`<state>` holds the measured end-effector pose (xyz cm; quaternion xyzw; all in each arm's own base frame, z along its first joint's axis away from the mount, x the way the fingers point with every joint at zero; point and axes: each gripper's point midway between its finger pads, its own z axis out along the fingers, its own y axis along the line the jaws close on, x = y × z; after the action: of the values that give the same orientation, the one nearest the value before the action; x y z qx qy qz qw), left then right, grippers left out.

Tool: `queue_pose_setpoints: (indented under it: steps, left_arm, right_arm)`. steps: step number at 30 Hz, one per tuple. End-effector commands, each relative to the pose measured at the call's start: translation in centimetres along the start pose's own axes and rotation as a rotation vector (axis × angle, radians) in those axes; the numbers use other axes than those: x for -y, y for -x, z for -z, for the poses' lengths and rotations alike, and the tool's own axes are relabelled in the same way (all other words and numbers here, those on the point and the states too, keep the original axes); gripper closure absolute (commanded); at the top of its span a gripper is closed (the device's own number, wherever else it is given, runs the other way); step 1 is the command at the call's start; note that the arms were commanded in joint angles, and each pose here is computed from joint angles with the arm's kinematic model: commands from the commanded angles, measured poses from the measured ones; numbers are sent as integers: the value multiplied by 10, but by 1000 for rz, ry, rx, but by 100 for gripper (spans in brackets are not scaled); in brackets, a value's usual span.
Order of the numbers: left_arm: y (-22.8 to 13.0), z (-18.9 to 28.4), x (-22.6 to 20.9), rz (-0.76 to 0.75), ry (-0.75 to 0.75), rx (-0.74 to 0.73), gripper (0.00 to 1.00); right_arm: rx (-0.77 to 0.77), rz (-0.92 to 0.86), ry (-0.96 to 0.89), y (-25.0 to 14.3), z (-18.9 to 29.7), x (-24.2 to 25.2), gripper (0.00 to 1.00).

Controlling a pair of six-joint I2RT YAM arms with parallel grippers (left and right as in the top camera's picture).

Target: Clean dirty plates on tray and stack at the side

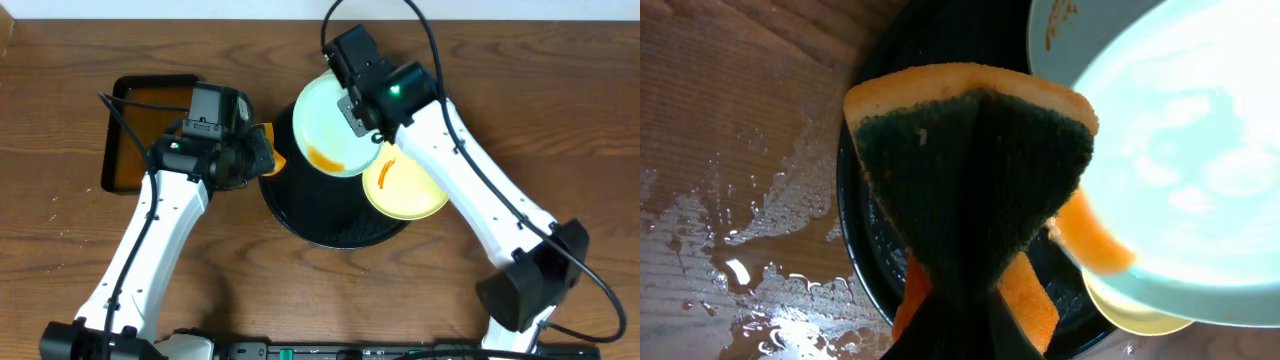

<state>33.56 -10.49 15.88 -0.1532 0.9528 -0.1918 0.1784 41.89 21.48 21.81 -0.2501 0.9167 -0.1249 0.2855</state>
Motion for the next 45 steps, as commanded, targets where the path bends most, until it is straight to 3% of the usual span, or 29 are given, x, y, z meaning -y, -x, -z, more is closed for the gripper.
queue_pose_setpoints:
  steps: [1, 16, 30, 33, 39, 43, 45]
  left_arm:
    - [9, 8, 5, -4, -22, 29, 92]
    - [16, 11, -9, 53, -4, 38, 92]
    - [13, 8, -12, 61, 1, 30, 92]
    - [13, 8, -12, 82, 2, 30, 92]
    - [13, 8, -12, 82, 2, 30, 92]
    - [13, 8, -12, 82, 2, 29, 92]
    - [13, 8, -12, 81, 2, 30, 92]
  right_arm:
    - [29, 78, -213, 9, 15, 21, 99]
    - [120, 301, -505, 37, 59, 15, 99]
    - [142, 335, -500, 41, 65, 4, 99]
    - [126, 317, -435, 35, 55, 1, 99]
    - [71, 117, -95, 18, 16, -7, 99]
    - [21, -192, 346, 6, -15, 16, 99]
    - [0, -341, 419, -2, -25, 44, 99]
